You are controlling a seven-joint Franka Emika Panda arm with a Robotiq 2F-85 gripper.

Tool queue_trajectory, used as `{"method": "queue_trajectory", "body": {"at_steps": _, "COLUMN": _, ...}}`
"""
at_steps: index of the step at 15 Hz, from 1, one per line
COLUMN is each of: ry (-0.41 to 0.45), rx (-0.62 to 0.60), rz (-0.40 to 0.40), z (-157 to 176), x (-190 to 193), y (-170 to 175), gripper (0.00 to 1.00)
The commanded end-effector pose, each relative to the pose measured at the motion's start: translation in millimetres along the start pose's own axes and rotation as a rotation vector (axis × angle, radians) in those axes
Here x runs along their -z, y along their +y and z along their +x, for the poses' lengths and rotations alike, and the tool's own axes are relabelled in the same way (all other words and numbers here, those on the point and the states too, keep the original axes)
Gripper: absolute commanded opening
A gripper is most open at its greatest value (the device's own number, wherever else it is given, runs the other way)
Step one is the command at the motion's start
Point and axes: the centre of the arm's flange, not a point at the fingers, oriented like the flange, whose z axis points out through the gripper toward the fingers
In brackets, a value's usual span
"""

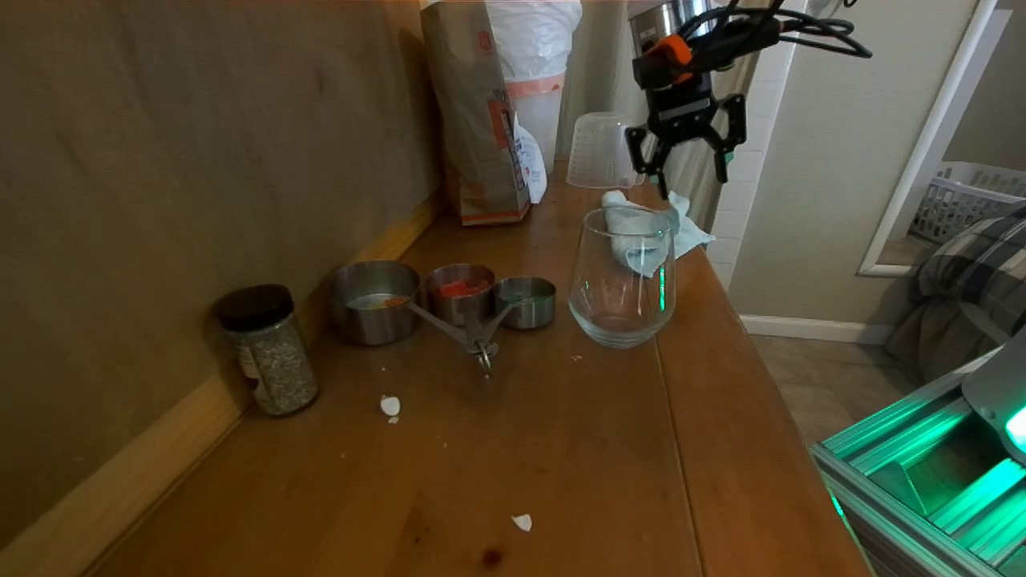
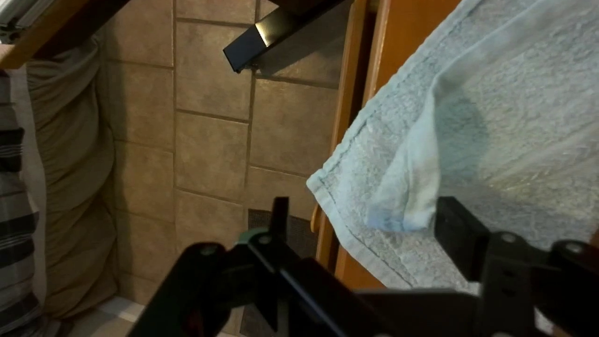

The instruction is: Pick up the piece of candy from the table, put it on the white cloth and then fold the white cloth

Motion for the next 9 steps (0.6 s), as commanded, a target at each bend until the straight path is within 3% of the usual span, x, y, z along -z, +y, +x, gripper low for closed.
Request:
{"method": "queue_trajectory", "body": {"at_steps": 1, "ry": 0.041, "rx": -0.013, "rz": 0.001, "z": 6.3, "x": 20.3, "y": 12.0, "gripper": 1.00}}
{"method": "queue_trajectory", "body": {"at_steps": 9, "ry": 0.050, "rx": -0.048, "rz": 0.056, "z": 13.1, "x": 40.9, "y": 27.3, "gripper": 1.00}}
